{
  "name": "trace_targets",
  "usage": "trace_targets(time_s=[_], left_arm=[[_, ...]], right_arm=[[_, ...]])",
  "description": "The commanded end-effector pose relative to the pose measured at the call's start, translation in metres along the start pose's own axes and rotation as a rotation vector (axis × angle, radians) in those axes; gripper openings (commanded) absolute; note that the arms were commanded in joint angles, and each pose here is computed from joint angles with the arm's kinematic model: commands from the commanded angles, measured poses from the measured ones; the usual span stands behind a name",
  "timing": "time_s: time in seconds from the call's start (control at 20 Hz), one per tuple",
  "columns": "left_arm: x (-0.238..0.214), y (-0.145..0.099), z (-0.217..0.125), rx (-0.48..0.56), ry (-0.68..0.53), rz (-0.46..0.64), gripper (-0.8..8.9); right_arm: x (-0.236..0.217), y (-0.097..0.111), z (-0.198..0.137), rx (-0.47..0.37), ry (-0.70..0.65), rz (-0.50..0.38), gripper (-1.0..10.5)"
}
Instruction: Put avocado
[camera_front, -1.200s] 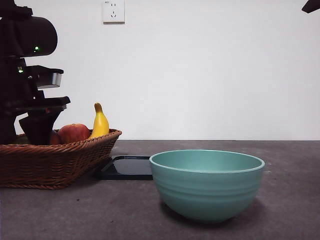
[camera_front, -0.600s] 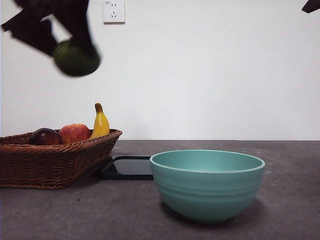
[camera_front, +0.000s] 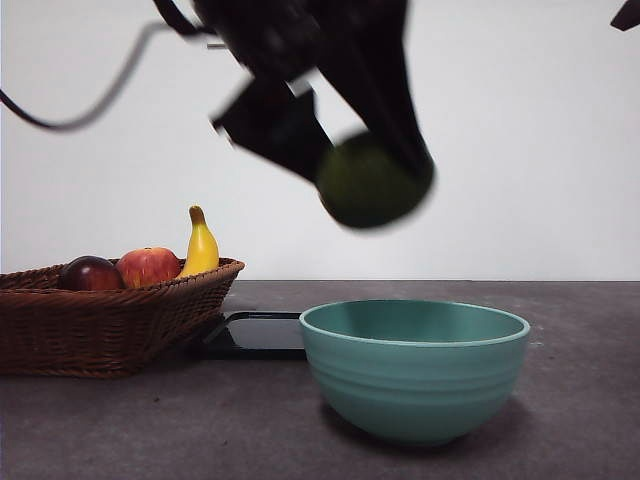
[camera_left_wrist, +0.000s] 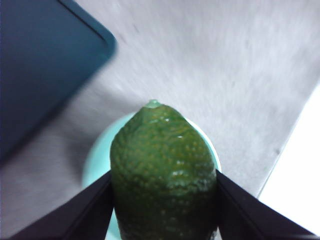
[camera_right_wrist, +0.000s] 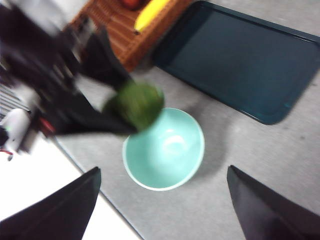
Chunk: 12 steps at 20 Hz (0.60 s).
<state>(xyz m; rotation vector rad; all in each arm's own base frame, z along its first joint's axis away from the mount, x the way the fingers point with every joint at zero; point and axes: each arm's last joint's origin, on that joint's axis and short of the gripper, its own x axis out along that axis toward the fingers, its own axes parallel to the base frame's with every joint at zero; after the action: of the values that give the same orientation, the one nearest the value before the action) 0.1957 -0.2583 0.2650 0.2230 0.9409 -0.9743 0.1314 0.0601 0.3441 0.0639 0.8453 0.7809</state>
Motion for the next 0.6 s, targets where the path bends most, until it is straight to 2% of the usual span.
trace_targets(time_s=[0.05,0.3,0.6], left_arm=[[0.025,-0.006,0.002,0.018,0.032,0.003,2.37],[0.069,-0.006,-0.009,0.032,0.13,0.032,2.37],[0.089,-0.007,-0.017,0.054,0.177,0.035,2.49]], right_arm=[[-0.002,0.002,0.004,-0.01,-0.008,-0.002,4.1],[-0.002,0.002,0.004,-0.009,-0.006,-0.002,4.1],[-0.002,0.002,0.004,-0.009,-0.005,-0.002,4.1]])
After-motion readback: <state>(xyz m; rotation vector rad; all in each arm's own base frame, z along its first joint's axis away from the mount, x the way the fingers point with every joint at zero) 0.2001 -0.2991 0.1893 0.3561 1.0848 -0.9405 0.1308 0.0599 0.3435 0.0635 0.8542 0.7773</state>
